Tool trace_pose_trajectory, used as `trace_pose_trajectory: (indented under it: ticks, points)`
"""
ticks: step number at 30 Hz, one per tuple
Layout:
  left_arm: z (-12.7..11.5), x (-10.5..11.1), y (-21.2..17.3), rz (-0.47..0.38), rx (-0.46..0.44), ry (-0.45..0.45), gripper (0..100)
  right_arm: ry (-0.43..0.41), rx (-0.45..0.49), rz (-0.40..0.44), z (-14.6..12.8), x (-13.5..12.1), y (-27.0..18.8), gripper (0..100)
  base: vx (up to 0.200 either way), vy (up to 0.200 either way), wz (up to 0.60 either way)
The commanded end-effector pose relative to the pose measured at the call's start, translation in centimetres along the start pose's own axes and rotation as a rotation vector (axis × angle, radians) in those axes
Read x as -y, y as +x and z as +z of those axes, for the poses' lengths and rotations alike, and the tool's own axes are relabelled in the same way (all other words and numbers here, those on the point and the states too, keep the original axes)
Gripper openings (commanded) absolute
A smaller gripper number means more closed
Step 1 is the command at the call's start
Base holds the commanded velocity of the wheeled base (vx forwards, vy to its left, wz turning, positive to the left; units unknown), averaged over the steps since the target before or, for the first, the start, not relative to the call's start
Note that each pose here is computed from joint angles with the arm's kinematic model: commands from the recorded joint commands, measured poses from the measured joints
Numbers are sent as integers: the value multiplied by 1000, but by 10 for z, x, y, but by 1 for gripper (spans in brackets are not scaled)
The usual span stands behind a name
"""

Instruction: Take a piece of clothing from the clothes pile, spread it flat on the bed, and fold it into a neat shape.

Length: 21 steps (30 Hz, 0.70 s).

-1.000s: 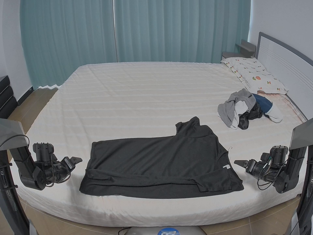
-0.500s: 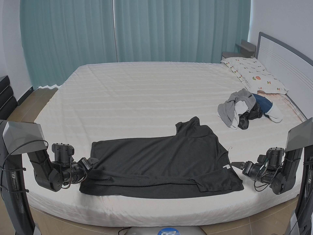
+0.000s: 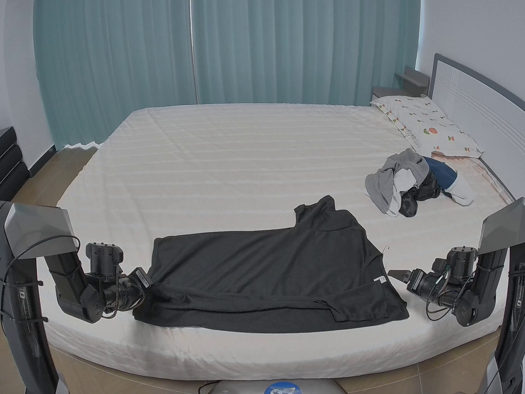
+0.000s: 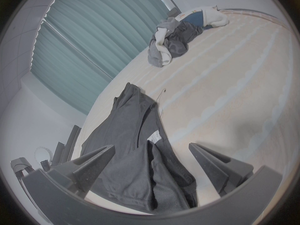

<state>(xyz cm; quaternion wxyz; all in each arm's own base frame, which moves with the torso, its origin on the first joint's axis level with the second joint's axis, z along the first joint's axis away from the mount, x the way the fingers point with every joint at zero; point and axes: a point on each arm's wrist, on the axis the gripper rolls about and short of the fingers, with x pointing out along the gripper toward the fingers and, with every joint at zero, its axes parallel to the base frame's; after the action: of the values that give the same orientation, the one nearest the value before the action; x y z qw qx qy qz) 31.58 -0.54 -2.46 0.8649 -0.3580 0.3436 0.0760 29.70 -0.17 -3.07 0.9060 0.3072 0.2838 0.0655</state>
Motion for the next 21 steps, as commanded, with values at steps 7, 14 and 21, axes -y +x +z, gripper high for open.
trace_pose_trajectory:
  ticks: [7,14,21]
  points:
    - [12,-10,-2,23,38,-64,0,-55,-2,53,-9,-24,11,100,0,0,0]
    - [11,-9,0,19,36,-76,0,-68,-32,67,-16,-27,29,100,0,0,0]
    - [10,-9,1,19,34,-75,0,-75,-40,83,-18,-24,43,100,0,0,0]
